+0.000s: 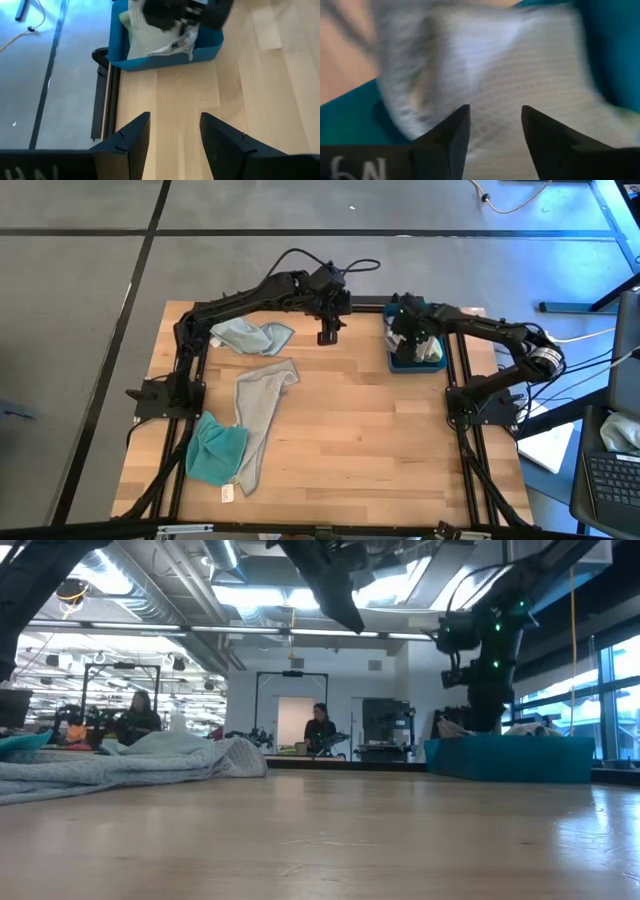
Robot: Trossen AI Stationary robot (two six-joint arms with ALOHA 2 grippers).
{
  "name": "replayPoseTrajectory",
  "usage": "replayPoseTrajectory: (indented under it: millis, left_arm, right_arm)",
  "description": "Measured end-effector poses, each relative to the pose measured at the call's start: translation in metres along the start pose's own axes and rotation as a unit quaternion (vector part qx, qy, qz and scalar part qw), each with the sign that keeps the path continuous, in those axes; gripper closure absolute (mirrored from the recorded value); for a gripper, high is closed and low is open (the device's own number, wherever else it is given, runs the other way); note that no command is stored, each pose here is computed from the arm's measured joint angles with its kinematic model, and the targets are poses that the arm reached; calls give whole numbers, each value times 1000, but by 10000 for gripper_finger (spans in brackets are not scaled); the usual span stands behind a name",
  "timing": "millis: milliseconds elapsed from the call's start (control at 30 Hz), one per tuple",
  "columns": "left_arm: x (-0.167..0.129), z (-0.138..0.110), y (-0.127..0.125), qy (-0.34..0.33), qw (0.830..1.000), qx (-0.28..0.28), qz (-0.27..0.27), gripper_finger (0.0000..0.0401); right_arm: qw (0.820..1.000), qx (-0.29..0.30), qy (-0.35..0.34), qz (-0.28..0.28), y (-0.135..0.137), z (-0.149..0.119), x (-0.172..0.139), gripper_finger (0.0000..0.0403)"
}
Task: Fold microfiber towels
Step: Put the top grey microfiber cloth into the blue bin
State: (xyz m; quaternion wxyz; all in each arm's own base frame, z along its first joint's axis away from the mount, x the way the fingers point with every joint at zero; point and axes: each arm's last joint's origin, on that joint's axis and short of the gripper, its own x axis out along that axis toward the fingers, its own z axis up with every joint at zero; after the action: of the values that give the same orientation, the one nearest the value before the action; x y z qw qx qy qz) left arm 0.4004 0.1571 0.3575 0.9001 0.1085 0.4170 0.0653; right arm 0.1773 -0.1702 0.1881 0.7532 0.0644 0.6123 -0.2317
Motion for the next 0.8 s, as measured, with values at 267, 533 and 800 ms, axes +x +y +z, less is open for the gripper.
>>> replayPoseTrajectory:
  millis: [267, 533, 800]
  left_arm:
    - [0, 0, 1, -2, 1000, -1, 2, 236]
    - [0, 0, 1, -3, 1000, -1, 3, 236]
    - [0, -3, 7, 3, 1000, -6, 5, 236]
  right_arm:
    - [991, -21, 120, 60, 17, -31, 18, 252]
    - [993, -11, 97, 63, 11, -17, 6, 253]
    - [998, 23, 54, -22, -8, 11, -50, 253]
